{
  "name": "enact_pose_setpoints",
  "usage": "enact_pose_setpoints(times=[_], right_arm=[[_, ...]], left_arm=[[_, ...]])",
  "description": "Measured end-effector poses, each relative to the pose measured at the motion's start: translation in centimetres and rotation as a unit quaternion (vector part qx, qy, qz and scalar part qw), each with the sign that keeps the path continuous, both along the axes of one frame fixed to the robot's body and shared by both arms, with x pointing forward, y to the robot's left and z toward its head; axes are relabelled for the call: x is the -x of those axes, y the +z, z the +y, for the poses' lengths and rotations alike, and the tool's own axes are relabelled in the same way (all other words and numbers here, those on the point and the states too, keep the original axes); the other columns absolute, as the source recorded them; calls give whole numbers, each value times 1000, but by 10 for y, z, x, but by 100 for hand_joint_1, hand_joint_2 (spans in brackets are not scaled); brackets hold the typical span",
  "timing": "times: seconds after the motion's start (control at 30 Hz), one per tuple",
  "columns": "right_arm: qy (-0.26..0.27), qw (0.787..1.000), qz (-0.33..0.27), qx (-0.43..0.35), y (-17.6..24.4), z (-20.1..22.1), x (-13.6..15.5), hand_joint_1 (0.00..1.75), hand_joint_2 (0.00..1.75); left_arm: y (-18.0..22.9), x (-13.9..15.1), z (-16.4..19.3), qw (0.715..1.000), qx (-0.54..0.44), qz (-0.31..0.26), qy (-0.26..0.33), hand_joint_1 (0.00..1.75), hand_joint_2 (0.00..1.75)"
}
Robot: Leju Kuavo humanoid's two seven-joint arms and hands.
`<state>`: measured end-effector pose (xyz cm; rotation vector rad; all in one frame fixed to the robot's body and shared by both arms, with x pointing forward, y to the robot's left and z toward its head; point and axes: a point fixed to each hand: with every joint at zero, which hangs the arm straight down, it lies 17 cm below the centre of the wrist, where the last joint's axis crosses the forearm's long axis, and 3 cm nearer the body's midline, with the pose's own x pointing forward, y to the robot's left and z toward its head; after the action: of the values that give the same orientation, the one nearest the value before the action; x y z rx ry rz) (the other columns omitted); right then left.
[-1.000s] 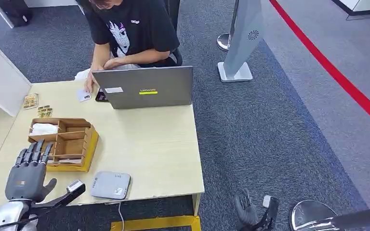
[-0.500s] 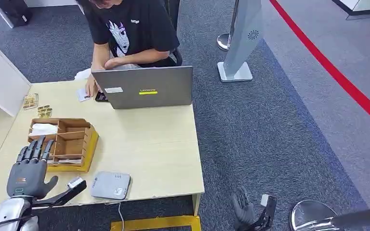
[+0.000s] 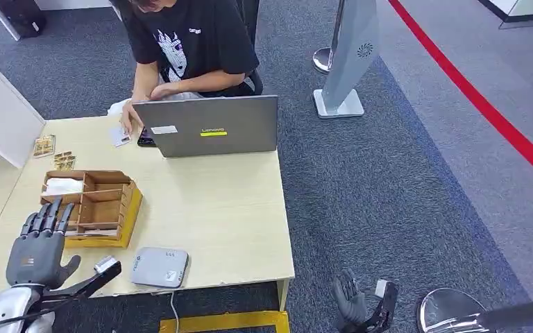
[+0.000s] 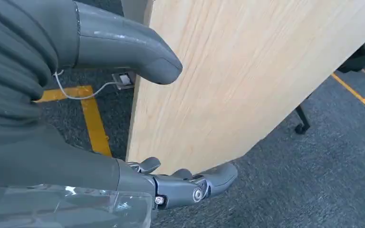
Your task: Pass the card to the sensor for recognition and then transmit it.
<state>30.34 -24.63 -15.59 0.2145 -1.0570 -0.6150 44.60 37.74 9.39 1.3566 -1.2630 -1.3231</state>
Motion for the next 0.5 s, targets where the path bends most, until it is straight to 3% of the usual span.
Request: enact_pose_setpoints(times=[0.33, 0.37, 0.4, 0.5], right_arm=[[-1, 1000, 0, -1, 0, 0, 0, 0, 175], [-1, 1000, 0, -2, 0, 1, 0, 0, 175], [0, 1000, 0, -2, 0, 1, 0, 0, 175], [1, 1000, 1, -3, 0, 2, 0, 0, 175]], left_arm=[[-2, 0, 1, 1000, 0, 3, 1, 2, 175], [-3, 1, 1, 1000, 0, 3, 1, 108, 175], [-4, 1, 1, 1000, 0, 5, 1, 175, 175], [-11, 2, 3, 1000, 2, 15, 4, 175, 175]])
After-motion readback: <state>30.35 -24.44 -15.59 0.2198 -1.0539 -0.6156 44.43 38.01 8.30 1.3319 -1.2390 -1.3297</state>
